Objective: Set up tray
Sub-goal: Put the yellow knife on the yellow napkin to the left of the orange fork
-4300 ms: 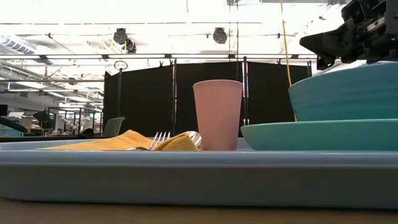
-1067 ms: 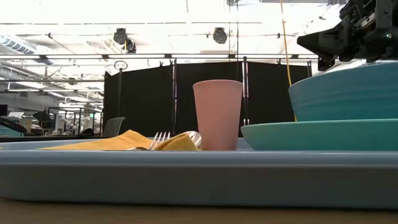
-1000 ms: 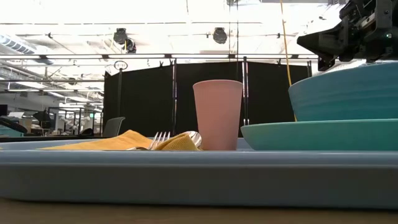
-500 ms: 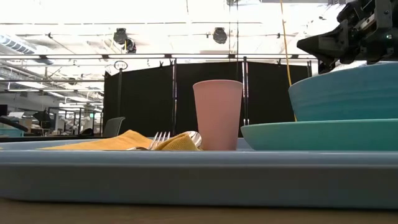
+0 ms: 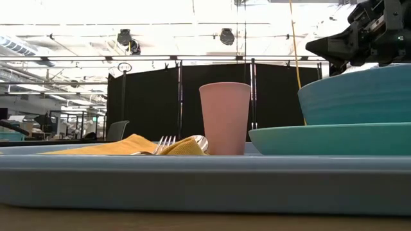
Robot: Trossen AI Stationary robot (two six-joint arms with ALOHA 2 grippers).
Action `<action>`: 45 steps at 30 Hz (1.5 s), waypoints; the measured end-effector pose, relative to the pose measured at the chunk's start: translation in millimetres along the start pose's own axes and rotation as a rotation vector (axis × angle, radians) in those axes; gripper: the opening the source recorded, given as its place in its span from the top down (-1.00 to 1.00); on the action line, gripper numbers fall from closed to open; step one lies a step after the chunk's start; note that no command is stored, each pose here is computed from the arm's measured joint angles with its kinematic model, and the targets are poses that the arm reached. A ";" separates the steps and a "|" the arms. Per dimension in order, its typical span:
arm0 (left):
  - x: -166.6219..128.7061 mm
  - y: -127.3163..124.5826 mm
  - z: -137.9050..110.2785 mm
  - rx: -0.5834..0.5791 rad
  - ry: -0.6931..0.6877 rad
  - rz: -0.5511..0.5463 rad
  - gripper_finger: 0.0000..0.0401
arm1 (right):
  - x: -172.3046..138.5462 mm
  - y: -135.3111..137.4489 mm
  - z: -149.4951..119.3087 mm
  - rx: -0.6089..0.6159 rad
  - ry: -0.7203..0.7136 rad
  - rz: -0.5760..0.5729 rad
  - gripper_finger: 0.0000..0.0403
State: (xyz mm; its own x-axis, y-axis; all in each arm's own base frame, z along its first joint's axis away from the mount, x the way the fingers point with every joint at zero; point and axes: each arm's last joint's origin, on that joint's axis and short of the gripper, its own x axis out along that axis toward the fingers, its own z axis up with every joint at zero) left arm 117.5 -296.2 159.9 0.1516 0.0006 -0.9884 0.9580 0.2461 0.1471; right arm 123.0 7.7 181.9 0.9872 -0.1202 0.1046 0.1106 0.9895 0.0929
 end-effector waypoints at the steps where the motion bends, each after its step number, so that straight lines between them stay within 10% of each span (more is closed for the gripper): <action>1: 2.4 -0.7 -0.6 0.006 -0.008 -0.011 -0.23 | 0.0 0.0 0.0 0.000 0.000 0.000 1.00; 14: 23.0 4.8 -12.1 0.077 -0.043 -0.068 -0.20 | 0.0 0.0 -0.2 -0.001 0.002 -0.001 1.00; 34: 30.7 18.6 -14.5 0.076 -0.090 -0.135 0.70 | 0.0 -0.1 -0.2 -0.009 0.002 -0.002 1.00; 45: 16.7 34.1 -15.0 0.114 0.037 -0.046 0.74 | 0.0 0.0 -0.3 -0.009 0.003 0.000 1.00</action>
State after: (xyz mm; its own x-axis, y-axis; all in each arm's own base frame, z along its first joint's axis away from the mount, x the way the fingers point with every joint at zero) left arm 149.1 -273.3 147.8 0.0995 0.0280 -0.9946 0.9856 0.1346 0.1023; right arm 123.1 7.7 181.6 0.9876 -0.1197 0.1016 0.1114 0.9902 0.0838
